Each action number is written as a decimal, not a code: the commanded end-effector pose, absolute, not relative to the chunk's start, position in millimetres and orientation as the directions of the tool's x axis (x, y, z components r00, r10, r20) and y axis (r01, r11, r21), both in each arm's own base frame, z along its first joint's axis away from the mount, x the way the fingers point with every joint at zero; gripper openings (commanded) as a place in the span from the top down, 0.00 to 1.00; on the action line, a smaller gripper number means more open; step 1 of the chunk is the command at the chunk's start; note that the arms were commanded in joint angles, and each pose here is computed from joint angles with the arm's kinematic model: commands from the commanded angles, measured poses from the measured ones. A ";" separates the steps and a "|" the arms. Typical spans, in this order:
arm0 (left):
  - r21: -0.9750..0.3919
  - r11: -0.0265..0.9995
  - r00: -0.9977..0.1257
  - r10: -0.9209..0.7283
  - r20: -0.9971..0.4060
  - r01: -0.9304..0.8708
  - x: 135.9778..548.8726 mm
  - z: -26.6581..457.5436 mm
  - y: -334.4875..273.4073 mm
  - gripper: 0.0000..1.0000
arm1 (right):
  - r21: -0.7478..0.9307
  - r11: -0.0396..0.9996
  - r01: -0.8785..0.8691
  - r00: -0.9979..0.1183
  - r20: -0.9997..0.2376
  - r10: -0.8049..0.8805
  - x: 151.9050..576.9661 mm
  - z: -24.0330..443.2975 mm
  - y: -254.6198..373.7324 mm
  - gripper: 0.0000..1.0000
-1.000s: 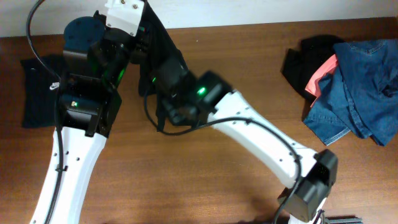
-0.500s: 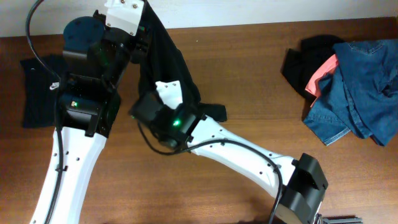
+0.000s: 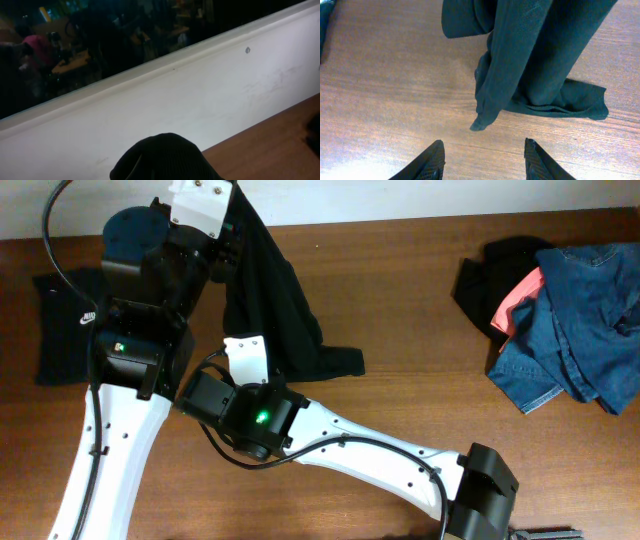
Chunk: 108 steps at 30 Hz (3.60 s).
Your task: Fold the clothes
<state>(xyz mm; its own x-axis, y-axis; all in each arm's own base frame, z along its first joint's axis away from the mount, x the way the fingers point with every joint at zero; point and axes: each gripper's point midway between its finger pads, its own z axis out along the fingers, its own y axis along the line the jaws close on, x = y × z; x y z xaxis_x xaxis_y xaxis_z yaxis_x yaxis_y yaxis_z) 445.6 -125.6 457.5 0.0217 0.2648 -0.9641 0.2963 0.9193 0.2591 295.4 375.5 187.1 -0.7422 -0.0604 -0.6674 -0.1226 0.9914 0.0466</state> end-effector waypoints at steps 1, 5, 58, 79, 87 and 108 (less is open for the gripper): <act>0.245 0.929 0.072 0.234 -0.970 0.276 439.3 482.8 -121.8 0.99 | 0.045 0.997 -0.065 -0.733 -0.680 -0.017 299.6 174.9 366.9 0.54; 0.245 0.929 0.072 0.234 -0.970 0.276 439.3 482.8 -121.8 0.99 | 0.066 0.996 -0.061 -0.725 -0.689 0.002 301.6 154.3 369.9 0.44; 0.245 0.929 0.069 0.235 -0.969 0.277 438.9 482.3 -121.7 0.99 | 0.140 0.990 -0.004 -0.685 -0.722 0.099 334.9 108.6 370.7 0.75; 0.245 0.929 0.069 0.235 -0.969 0.277 438.9 482.3 -121.7 0.99 | 0.203 0.979 0.007 -0.695 -0.703 0.151 352.2 100.2 374.0 0.60; 0.245 0.929 0.069 0.235 -0.969 0.277 438.9 482.3 -121.7 0.99 | 0.164 0.986 -0.030 -0.700 -0.707 0.096 352.1 94.2 375.5 0.88; 0.246 0.941 0.016 0.249 -0.968 0.234 441.1 471.8 -112.3 0.99 | 0.140 0.977 -0.163 -0.649 -0.760 0.000 311.2 249.8 301.1 0.96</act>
<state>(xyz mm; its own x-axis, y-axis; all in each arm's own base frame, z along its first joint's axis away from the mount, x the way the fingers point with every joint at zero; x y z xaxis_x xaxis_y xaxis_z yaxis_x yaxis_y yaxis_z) 447.0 -118.0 448.6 -0.0236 0.2771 -0.9606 0.2638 0.9285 0.2613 311.8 325.1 209.5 -0.6939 -0.0011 -0.7201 -0.1433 0.9802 0.1366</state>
